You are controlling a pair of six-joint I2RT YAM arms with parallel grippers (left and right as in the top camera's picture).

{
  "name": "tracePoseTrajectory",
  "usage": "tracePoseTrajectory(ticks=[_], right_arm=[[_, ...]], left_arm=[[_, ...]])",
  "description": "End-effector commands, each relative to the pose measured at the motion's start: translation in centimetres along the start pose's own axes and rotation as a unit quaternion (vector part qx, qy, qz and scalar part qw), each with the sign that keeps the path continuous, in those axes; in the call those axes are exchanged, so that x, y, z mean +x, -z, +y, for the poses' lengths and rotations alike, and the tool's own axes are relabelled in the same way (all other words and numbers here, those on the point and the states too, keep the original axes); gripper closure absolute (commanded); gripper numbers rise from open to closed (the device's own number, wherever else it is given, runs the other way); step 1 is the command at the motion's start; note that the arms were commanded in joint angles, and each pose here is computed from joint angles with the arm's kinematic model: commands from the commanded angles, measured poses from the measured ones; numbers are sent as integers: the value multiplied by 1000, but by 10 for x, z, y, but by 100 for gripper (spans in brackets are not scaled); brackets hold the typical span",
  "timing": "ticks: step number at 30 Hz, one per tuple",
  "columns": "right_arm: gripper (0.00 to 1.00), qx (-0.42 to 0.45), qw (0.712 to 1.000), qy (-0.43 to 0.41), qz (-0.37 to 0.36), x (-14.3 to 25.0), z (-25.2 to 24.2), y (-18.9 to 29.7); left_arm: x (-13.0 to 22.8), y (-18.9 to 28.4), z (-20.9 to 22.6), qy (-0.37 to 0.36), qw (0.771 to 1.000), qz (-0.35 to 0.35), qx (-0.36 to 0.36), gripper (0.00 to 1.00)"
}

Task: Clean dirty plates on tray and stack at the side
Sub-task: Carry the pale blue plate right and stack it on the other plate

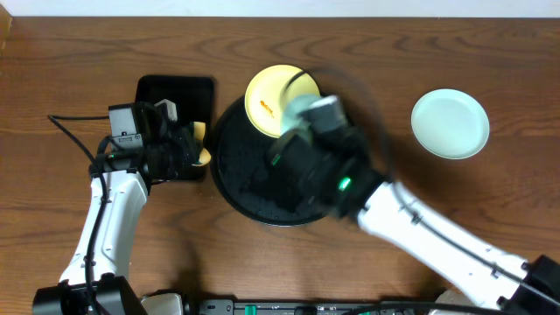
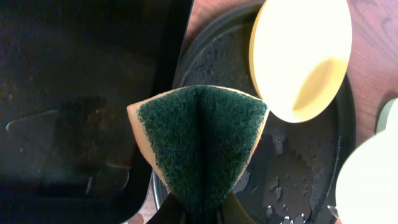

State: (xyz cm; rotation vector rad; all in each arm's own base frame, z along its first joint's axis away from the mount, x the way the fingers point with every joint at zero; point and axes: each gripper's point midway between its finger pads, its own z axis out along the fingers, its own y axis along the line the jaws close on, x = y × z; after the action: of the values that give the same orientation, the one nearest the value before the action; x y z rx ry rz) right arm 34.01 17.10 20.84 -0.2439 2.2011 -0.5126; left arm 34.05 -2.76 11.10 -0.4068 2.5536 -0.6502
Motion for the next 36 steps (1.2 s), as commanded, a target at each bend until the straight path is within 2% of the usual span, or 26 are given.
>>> tracePoseTrajectory(ticks=[1, 4, 8, 15, 18, 26, 28, 30, 32, 33, 36], right_arm=[[99, -78, 990, -86, 85, 14, -20, -46], [99, -109, 971, -171, 126, 23, -56, -80], [99, -142, 927, -313, 149, 41, -135, -125], [99, -62, 884, -426, 183, 111, -243, -165], [99, -58, 866, -452, 204, 138, -257, -179], [95, -88, 864, -433, 241, 168, -245, -201], [58, -91, 863, -430, 250, 174, -240, -208], [44, -112, 869, -415, 245, 173, -235, -210], [35, -145, 874, -400, 236, 167, -227, -209], [33, -199, 878, -376, 218, 155, -215, -204], [36, -253, 882, -343, 202, 135, -202, -195]], left_arm=[[4, 0, 4, -3, 1000, 5, -8, 92], [4, 0, 4, -3, 1000, 6, -8, 92], [4, 0, 4, -2, 1000, 7, -8, 92], [4, 0, 4, -2, 1000, 7, -8, 92], [4, 0, 4, -2, 1000, 7, -8, 92], [4, 0, 4, -2, 1000, 7, -8, 92], [4, 0, 4, -2, 1000, 7, -8, 92], [4, 0, 4, -2, 1000, 7, -8, 92], [4, 0, 4, -2, 1000, 7, -8, 92], [4, 0, 4, -2, 1000, 7, -8, 92], [4, 0, 4, -2, 1000, 7, -8, 92]])
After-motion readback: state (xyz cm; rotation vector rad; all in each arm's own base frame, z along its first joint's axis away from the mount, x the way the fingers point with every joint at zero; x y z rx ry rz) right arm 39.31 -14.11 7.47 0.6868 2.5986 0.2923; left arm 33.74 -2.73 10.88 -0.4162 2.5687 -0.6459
